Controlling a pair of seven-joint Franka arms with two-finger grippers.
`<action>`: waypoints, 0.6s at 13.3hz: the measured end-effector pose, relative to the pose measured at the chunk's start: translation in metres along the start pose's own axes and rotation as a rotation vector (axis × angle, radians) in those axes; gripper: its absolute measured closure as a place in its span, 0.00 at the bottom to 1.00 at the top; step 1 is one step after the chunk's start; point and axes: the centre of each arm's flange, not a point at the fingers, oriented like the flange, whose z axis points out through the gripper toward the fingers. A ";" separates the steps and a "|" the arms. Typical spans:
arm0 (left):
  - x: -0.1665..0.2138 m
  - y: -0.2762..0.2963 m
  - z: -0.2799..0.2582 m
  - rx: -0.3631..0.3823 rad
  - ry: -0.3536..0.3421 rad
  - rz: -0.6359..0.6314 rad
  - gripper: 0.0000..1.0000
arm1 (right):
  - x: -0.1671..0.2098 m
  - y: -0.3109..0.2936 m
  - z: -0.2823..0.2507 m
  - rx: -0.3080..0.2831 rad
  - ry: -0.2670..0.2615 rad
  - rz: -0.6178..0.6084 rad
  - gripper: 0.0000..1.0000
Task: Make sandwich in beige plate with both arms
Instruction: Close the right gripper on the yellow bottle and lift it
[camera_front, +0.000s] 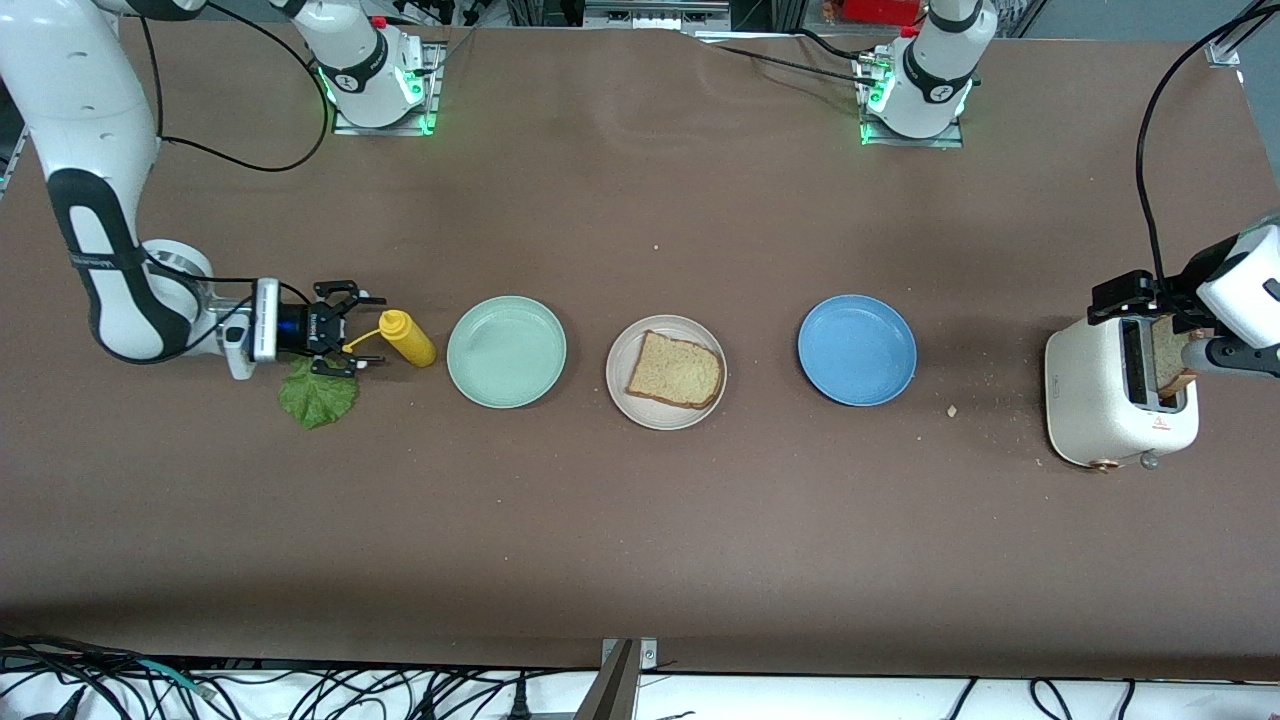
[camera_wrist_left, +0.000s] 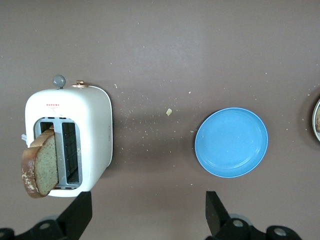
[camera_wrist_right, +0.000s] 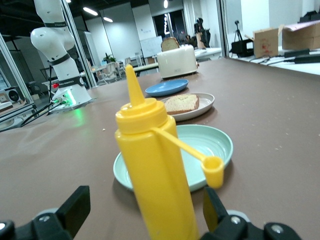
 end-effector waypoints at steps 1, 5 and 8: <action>0.000 0.000 0.000 0.000 0.000 0.000 0.00 | 0.001 0.003 0.008 0.003 0.013 -0.004 0.00; 0.000 0.000 0.000 0.000 0.000 0.000 0.00 | 0.010 0.010 0.029 0.017 0.036 -0.020 0.00; 0.000 0.000 0.000 0.000 0.001 0.000 0.00 | 0.013 0.012 0.046 0.035 0.052 -0.034 0.00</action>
